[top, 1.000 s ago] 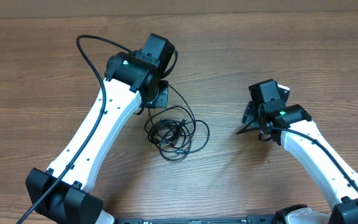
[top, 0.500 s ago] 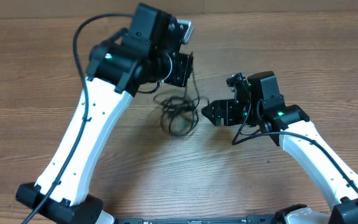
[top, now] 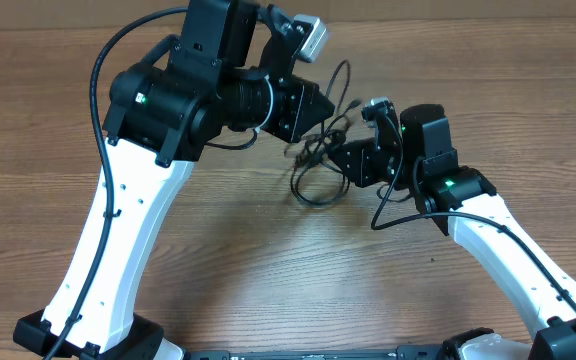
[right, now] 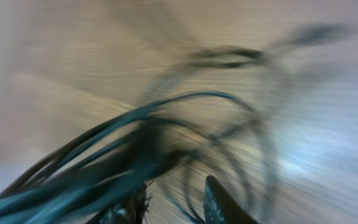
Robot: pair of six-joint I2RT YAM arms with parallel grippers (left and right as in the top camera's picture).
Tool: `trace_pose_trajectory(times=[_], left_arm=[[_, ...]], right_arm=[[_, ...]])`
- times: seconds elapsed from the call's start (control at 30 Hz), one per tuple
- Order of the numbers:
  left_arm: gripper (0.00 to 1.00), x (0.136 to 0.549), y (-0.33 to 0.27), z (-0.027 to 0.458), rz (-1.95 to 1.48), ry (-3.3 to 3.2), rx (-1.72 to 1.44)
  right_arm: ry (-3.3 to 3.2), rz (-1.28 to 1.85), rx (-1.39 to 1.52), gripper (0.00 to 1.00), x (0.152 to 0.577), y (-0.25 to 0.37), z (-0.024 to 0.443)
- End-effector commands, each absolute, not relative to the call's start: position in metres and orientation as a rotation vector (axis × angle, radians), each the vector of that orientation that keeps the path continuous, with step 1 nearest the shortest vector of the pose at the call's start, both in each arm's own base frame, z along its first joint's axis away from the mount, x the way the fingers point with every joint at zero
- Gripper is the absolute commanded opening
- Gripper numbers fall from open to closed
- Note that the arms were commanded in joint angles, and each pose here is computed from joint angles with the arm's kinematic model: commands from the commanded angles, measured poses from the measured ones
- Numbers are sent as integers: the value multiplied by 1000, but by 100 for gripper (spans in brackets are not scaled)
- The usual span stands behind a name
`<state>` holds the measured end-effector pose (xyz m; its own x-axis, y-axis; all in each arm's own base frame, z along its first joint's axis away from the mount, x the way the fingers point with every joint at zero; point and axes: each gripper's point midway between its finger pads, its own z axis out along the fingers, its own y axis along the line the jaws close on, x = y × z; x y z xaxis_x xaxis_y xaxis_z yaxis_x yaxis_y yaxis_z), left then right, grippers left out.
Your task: Untangle cables
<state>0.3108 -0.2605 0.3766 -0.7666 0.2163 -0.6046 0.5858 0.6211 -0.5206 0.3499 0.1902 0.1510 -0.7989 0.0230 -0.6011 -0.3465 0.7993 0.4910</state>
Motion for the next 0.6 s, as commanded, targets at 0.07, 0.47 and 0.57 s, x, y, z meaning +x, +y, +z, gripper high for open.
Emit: trace_pose_trajectory(times=[0.07,0.47,0.57], left_arm=[[4,311,-240,375,-824,2381,595],[4,341,-220,373,-649,2394,366],[4,335,-239,387,-789,2324,466]], right_arm=[[2507,153,554,21,347,81,106],[2492,1086,-291,48,308,211,149],[2405,1271,-385,66,298,228,170]])
